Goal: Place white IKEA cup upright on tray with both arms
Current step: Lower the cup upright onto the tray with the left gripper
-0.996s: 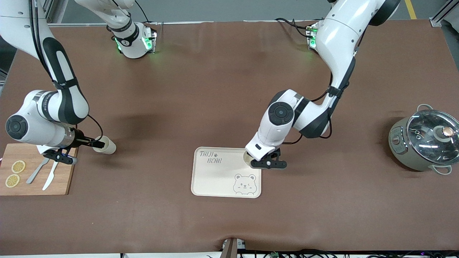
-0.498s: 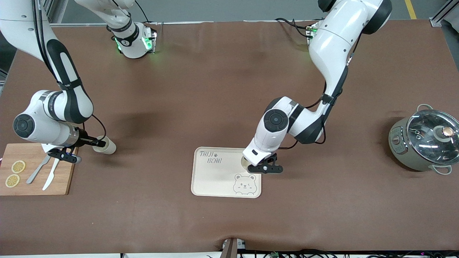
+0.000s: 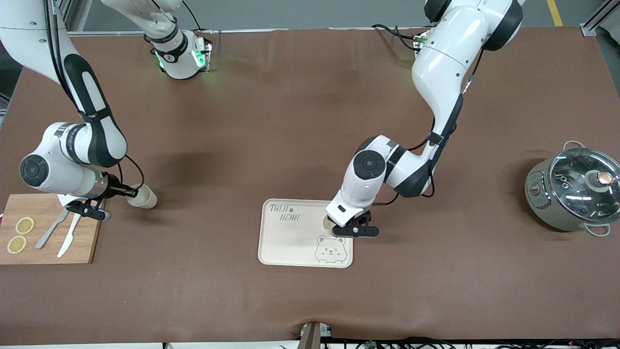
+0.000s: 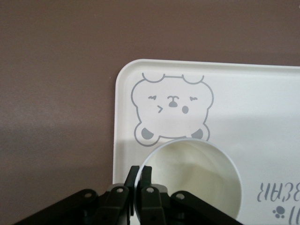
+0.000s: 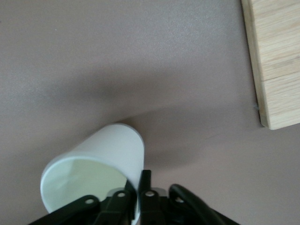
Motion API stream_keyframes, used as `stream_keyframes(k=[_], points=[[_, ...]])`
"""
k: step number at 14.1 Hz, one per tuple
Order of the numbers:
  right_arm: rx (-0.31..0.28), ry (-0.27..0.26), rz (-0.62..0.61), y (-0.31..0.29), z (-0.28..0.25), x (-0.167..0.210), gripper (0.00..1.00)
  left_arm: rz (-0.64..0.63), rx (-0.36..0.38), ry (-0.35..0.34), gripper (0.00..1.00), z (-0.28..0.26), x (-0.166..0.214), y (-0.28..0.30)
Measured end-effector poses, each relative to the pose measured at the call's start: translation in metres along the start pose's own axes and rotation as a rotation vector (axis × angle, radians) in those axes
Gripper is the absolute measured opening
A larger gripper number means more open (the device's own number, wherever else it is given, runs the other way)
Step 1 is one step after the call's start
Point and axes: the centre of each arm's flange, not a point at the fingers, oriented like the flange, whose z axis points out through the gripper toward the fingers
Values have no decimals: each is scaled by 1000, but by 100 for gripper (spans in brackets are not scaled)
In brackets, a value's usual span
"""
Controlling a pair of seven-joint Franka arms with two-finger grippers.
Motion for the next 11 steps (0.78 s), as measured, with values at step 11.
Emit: stream_keyframes(k=[11], points=[[-8,-82,1,-1,-44,12,3,0,-12,14,6,14,-5,4]])
